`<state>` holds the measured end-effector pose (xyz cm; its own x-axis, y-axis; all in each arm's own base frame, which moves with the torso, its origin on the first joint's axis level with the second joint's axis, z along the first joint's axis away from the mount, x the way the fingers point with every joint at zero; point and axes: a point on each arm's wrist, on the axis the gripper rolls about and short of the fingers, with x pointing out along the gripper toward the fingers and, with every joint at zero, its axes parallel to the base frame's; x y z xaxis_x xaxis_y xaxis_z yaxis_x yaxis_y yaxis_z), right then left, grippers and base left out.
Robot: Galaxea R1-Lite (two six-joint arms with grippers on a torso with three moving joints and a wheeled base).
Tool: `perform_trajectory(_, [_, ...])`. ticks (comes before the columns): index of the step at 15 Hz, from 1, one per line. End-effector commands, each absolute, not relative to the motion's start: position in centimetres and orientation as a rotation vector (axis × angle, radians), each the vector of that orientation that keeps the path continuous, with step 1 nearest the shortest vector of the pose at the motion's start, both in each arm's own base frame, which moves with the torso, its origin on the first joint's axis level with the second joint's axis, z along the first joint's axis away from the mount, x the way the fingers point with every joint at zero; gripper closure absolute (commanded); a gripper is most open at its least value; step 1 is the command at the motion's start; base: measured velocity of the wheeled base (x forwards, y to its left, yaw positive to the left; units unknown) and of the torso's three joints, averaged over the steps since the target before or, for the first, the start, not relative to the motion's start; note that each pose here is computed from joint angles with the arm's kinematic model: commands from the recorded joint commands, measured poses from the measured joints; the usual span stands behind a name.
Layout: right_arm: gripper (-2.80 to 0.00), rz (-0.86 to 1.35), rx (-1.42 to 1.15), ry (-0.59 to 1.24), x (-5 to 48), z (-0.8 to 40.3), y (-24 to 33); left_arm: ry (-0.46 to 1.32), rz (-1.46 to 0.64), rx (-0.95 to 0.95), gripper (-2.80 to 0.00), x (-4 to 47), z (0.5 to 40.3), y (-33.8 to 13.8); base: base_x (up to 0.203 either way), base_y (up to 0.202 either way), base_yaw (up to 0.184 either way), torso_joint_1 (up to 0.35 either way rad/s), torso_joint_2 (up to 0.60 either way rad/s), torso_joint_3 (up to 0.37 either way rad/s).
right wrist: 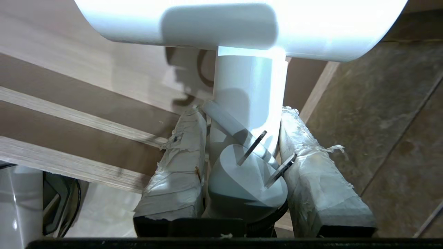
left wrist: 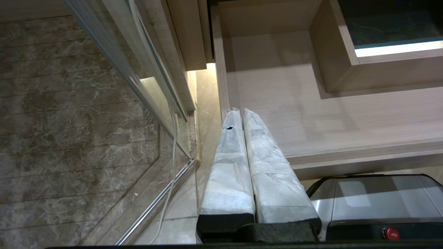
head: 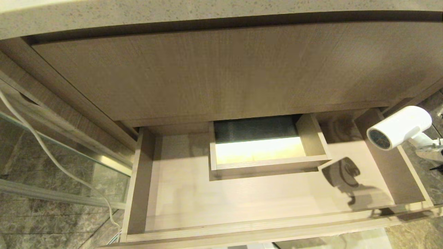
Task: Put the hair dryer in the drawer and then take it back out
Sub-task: Place it on the countertop
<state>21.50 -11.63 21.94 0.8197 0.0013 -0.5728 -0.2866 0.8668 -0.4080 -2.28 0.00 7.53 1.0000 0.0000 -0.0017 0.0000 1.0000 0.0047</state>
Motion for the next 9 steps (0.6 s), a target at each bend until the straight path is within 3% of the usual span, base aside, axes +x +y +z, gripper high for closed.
perform_trajectory(1, [0.00,0.130,-0.525,0.551,20.0,23.3,-10.9,0.002,0.000,0.005,0.00,-2.3,7.5,0.0,0.000,0.000,0.000,0.000,0.00,0.000])
perform_trajectory(9, [0.00,0.071,-0.534,0.521,16.8,25.2,-10.0,0.002,0.000,0.005,0.00,-2.3,7.5,0.0,0.000,0.000,0.000,0.000,0.00,0.000])
